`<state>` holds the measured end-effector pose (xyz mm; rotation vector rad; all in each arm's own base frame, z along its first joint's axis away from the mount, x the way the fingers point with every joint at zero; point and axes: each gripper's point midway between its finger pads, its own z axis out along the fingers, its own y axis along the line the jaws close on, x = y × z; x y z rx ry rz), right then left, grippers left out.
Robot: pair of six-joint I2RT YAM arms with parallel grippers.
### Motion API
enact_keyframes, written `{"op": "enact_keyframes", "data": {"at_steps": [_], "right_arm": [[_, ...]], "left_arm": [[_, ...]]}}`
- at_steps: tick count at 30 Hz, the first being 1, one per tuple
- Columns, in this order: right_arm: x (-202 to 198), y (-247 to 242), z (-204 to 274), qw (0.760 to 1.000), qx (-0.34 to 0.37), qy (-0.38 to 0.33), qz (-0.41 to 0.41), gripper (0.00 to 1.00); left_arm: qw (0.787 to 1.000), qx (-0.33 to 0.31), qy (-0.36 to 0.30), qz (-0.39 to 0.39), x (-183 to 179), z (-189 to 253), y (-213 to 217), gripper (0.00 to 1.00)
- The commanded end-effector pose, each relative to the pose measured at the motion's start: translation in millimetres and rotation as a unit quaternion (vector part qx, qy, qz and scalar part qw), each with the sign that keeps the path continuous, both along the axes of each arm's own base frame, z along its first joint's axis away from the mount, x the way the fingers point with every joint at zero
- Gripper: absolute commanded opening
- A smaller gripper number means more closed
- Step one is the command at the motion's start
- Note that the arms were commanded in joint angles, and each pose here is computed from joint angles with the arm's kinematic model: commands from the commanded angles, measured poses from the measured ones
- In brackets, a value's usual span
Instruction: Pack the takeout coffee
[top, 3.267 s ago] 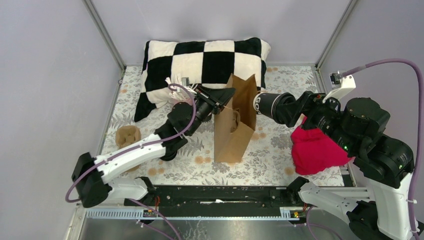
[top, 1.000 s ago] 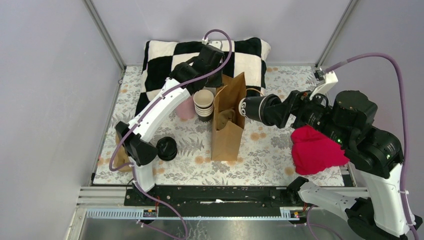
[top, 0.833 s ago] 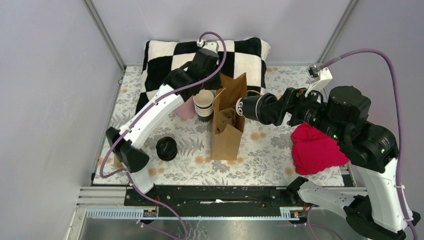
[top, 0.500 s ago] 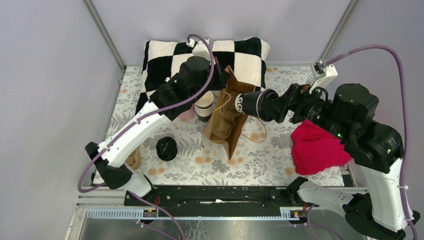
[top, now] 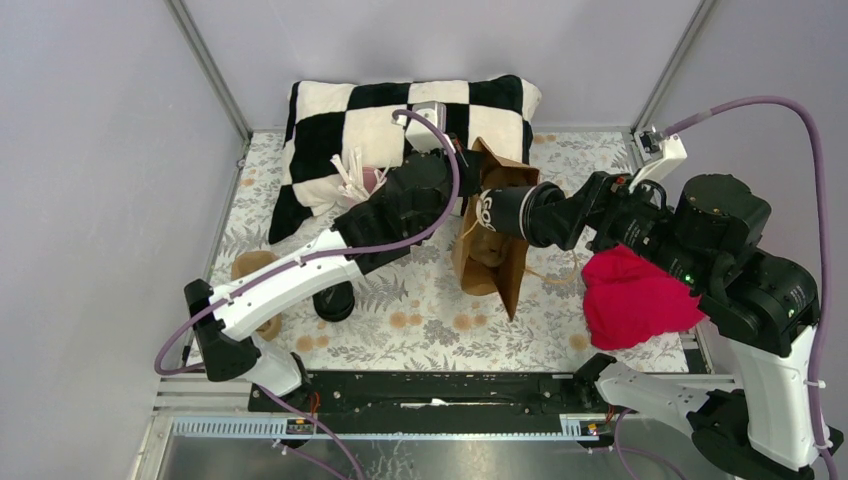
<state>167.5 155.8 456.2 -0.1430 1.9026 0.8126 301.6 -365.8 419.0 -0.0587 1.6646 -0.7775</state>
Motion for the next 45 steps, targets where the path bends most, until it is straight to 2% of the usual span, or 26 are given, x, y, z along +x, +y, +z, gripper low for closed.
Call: {"op": "enact_keyframes", "data": {"at_steps": [1, 6, 13, 19, 27, 39, 45], "right_arm": [[-3, -13, -10, 1.0, -0.017, 0.009, -0.024, 0.83], [-4, -25, -31, 0.997, -0.052, 0.025, -0.042, 0.84], [7, -45, -56, 0.988, -0.127, 0.032, -0.081, 0.84], [18, -50, -64, 0.981, -0.164, 0.029, -0.095, 0.84], [31, -33, -71, 0.982, -0.17, 0.03, -0.074, 0.84], [57, -29, -91, 0.975, -0.185, 0.044, -0.115, 0.84], [56, -21, -105, 0.979, -0.164, 0.058, -0.109, 0.83]], "left_arm": [[0.996, -0.069, -0.034, 0.046, -2, 36, 12, 0.0], [0.994, -0.079, -0.025, 0.067, -9, 24, 9, 0.0], [0.993, -0.099, -0.008, 0.065, -18, 17, -5, 0.0], [0.992, -0.111, -0.004, 0.057, -23, 21, -14, 0.0], [0.993, -0.109, -0.001, 0.038, -25, 8, -23, 0.0], [0.995, -0.095, 0.004, 0.017, -25, -4, -39, 0.0], [0.996, -0.092, 0.008, 0.012, -27, -14, -38, 0.0]]}}
